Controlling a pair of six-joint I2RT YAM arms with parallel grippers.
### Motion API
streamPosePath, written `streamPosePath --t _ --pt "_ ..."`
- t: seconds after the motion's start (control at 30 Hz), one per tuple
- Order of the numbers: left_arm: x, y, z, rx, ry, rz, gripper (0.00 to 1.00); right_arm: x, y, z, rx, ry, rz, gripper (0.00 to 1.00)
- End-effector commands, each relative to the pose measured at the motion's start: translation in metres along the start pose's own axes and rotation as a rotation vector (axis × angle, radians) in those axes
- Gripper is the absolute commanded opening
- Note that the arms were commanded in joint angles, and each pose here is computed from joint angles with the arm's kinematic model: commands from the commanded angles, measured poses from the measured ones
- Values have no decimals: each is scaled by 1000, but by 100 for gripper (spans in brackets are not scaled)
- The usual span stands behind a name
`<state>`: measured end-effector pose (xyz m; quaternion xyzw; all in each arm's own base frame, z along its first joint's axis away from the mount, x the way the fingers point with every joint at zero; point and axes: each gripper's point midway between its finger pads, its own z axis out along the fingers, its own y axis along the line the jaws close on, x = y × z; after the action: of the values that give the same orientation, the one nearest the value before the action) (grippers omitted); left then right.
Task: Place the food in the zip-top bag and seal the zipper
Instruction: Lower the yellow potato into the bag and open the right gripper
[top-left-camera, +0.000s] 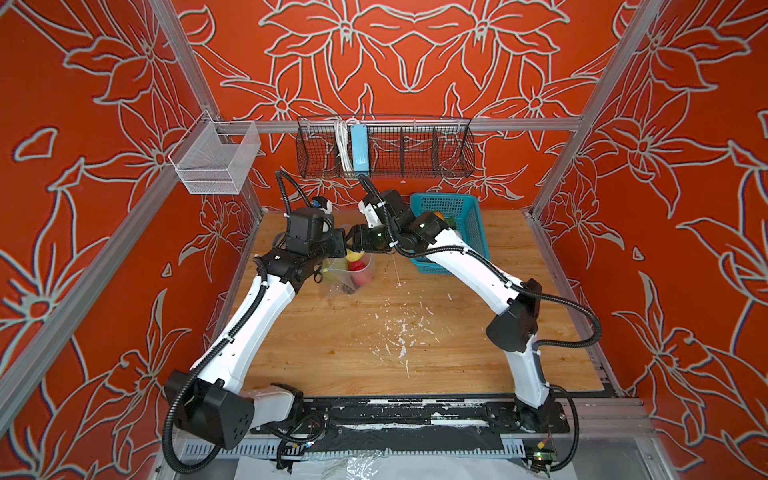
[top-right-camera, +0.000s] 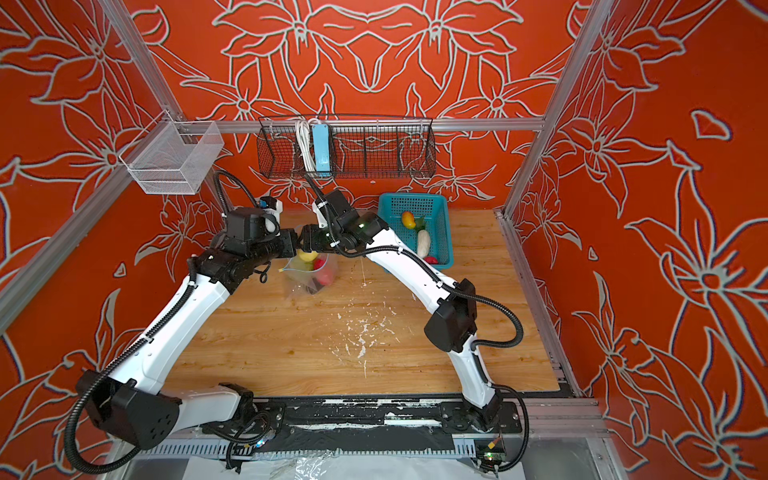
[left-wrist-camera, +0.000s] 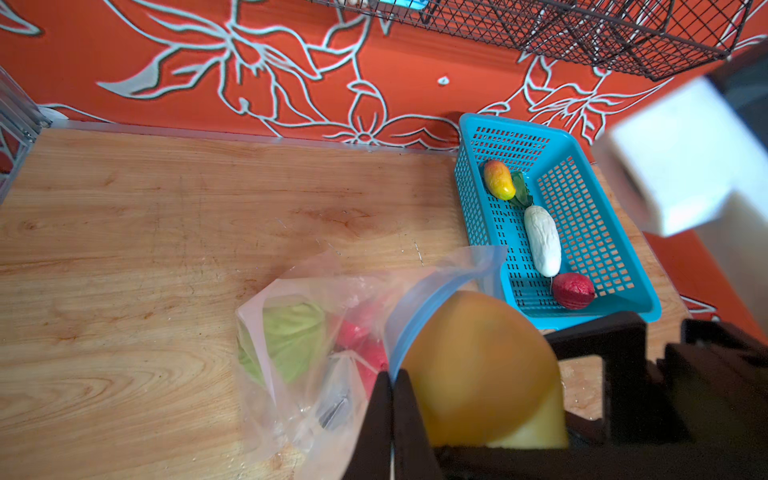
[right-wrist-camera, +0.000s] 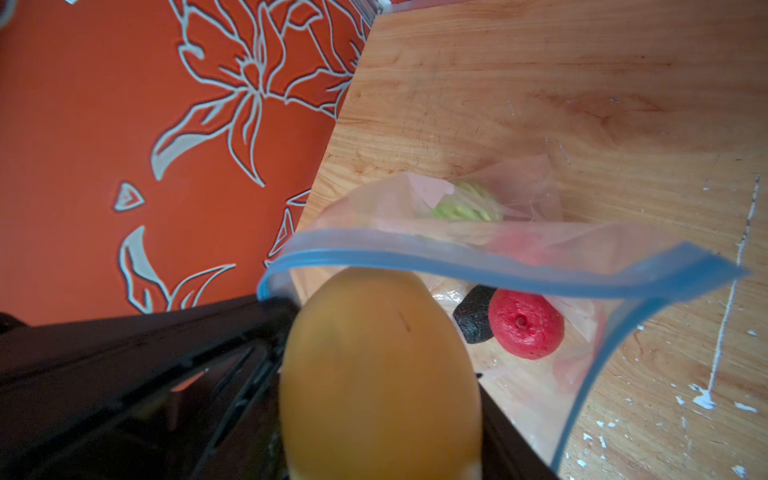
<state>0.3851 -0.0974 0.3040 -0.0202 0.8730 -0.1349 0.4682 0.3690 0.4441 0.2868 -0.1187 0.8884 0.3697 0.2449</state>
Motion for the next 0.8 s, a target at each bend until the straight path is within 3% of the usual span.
streamPosePath --t 0.0,0.17,0.43,0.77 --pt "-7 -2 -9 15 -35 -5 0 2 -8 8 47 10 -4 49" --pt "-7 -2 -8 15 -33 -5 0 3 -15 10 89 24 -9 62" --pt "-6 -1 -8 13 -34 -3 0 -5 -10 -1 92 -5 -29 74" --pt "-7 -2 -10 17 -38 -5 0 -12 -2 -18 86 -40 -43 75"
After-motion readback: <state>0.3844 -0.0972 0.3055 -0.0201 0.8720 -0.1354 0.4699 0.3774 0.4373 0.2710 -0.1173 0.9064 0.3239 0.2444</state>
